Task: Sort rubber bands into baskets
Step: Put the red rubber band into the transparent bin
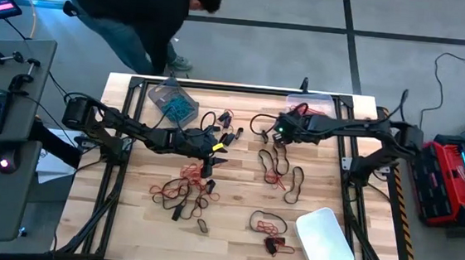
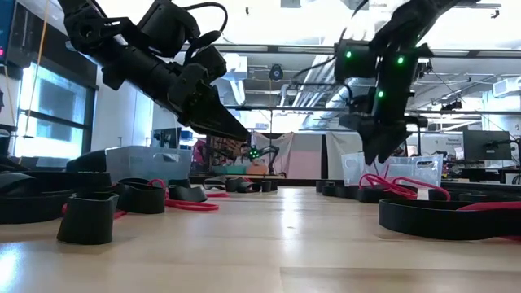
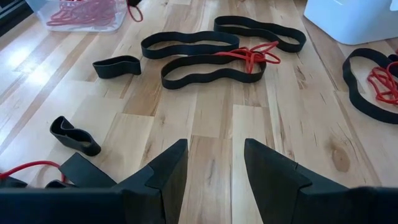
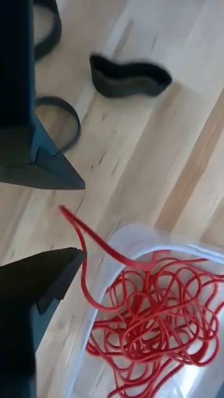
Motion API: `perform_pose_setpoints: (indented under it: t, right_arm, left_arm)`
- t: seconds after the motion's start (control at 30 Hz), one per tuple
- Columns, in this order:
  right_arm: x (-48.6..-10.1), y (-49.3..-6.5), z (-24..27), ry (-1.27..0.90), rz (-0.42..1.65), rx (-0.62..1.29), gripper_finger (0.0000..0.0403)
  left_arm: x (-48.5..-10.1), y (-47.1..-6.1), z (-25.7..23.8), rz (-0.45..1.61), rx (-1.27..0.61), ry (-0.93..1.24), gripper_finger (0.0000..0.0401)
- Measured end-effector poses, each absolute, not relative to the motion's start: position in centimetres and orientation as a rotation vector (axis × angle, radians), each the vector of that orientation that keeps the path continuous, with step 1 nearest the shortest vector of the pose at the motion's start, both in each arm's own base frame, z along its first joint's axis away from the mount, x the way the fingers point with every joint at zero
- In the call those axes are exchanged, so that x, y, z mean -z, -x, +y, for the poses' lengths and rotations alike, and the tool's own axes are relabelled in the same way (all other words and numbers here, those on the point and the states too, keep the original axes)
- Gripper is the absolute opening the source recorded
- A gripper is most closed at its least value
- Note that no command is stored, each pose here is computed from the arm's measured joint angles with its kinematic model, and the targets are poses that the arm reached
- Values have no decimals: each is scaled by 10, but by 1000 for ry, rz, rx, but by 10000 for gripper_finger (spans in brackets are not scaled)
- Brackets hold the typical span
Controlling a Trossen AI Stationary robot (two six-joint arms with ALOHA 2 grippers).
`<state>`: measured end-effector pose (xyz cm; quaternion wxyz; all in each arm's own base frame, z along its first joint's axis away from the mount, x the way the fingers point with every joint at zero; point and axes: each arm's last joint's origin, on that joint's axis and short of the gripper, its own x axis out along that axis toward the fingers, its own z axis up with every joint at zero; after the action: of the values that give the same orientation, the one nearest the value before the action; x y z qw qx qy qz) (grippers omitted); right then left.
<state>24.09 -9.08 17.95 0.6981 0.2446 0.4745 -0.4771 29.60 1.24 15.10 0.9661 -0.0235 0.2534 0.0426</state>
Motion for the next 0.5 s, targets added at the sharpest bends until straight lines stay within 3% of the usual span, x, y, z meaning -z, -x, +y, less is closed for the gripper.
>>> perform_pose_setpoints:
  t: [0.2,0.4,0.5]
  right_arm:
    - [-165,-246,-98,-504,1083,1104,96]
    - [-168,-249,-93,-428,1098,1032,10]
    - [-175,-248,-90,-415,1072,1020,11]
  left_arm:
    - [-151,-296,12,513,-86,47,152]
    - [-151,-296,12,513,-86,47,152]
    - [-151,-296,12,513,-86,47,152]
